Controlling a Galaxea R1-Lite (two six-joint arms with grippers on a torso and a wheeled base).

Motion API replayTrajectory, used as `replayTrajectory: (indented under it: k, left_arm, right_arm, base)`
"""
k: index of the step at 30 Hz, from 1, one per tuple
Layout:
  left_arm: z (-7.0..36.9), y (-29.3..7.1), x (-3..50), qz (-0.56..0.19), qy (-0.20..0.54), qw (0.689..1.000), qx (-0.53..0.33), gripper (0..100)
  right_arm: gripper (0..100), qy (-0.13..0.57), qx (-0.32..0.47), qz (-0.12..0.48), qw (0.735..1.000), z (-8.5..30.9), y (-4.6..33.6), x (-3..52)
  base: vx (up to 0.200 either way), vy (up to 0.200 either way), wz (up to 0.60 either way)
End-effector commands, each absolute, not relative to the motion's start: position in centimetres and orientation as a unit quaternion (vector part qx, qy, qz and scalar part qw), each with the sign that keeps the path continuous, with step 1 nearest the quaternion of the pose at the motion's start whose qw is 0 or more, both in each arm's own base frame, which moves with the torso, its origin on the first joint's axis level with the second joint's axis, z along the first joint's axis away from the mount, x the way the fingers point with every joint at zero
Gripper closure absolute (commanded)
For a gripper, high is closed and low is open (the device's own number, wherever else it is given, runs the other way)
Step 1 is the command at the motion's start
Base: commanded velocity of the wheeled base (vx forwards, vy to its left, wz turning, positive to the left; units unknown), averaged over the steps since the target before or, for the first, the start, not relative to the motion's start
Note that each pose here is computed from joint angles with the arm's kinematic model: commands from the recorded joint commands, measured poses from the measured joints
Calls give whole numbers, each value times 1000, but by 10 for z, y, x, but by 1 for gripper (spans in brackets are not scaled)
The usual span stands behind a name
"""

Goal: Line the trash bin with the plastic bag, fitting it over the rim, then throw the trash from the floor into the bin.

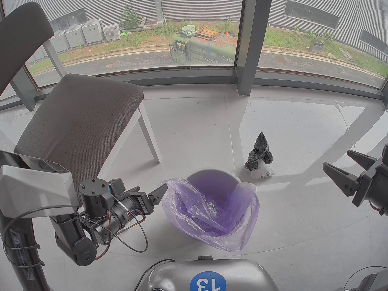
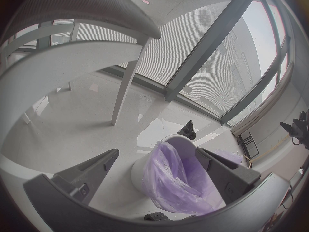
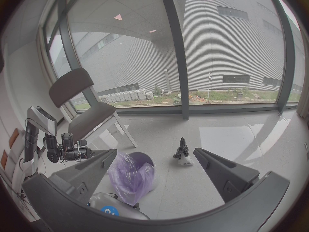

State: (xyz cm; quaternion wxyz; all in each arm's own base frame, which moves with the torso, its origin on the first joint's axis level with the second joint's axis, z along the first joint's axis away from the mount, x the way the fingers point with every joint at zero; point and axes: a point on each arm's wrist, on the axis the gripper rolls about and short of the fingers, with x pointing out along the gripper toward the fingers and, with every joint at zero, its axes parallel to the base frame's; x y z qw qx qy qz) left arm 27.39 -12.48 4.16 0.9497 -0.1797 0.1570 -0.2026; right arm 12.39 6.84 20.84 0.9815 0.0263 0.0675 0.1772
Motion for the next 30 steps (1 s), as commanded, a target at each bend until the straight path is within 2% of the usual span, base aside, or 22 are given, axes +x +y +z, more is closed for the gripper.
replayTrajectory:
  k: [1,6,12,18,30]
  left_arm:
    - [58,-122,267,-209,131,951,-185,0]
    - [72,-121,264,-210,107,953,-190,0]
    - [84,-117,252,-204,93,955,-193,0]
    - [89,-115,245,-208,90,954,-196,0]
    - [101,-116,232,-223,77,951,-199,0]
  right_arm:
    - [0,41,32,180,982,214,60,113]
    - [0,14,-2,166,986,217,50,103]
    - [0,30,-57,104,992,199,34,97]
    - [0,23,-56,97,993,194,30,91]
    - [0,-5,-58,125,991,186,23,69]
  base:
    - [0,0,0]
    - [0,0,0]
    - [0,0,0]
    - [0,0,0]
    - [0,0,0]
